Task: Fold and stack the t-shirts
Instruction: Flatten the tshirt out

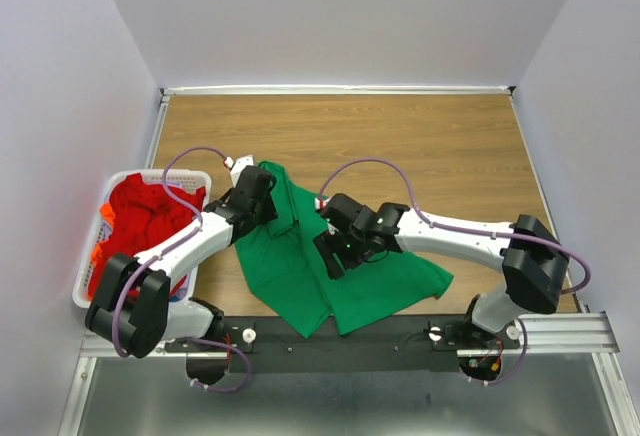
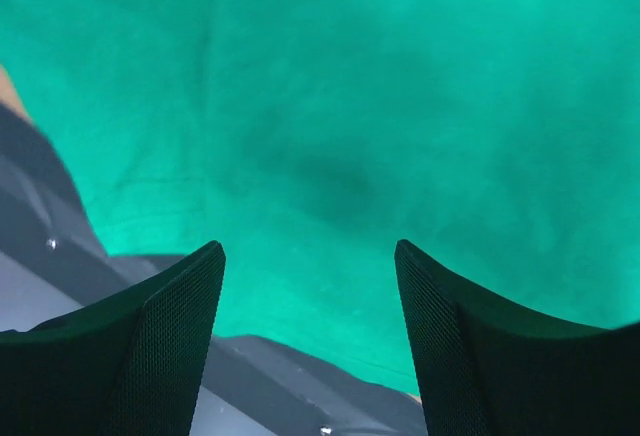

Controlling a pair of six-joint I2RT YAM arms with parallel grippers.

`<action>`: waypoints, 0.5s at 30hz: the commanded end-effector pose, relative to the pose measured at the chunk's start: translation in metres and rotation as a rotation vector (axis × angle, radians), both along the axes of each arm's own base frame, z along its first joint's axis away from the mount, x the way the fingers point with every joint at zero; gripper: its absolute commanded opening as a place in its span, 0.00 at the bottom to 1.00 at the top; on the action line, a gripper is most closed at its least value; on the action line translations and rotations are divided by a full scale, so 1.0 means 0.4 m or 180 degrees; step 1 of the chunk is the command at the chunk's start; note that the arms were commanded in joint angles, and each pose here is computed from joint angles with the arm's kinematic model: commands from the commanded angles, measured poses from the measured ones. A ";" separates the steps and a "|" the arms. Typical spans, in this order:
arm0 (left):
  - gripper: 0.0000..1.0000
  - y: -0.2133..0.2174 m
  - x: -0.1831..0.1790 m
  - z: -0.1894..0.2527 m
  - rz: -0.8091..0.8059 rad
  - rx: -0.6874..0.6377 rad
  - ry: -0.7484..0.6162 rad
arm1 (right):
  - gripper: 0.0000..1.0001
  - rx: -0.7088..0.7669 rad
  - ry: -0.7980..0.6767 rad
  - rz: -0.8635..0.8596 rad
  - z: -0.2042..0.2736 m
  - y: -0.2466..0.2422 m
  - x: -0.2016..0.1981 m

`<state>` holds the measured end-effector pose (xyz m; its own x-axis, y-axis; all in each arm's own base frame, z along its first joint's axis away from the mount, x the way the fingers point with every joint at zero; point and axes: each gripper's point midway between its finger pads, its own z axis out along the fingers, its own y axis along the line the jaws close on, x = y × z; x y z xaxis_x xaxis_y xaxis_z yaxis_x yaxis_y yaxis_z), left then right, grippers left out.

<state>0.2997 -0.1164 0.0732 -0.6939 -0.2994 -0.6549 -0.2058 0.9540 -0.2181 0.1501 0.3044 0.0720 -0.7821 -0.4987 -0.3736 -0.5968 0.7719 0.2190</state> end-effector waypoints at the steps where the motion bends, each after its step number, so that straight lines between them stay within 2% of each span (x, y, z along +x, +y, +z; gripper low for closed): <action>1: 0.51 -0.019 -0.037 -0.041 0.0079 -0.0225 0.0238 | 0.75 -0.0031 0.0099 0.0317 -0.022 0.026 -0.044; 9: 0.48 -0.013 -0.086 -0.119 0.0063 -0.0181 0.0568 | 0.73 -0.0269 0.0198 0.0130 -0.082 -0.012 -0.059; 12: 0.48 -0.005 -0.079 -0.129 0.0053 -0.0090 0.0570 | 0.69 -0.0540 0.0000 -0.0063 -0.117 -0.059 -0.024; 15: 0.48 -0.012 -0.065 -0.136 0.0029 -0.0092 0.0562 | 0.68 -0.0687 0.0085 -0.0255 -0.155 -0.108 0.006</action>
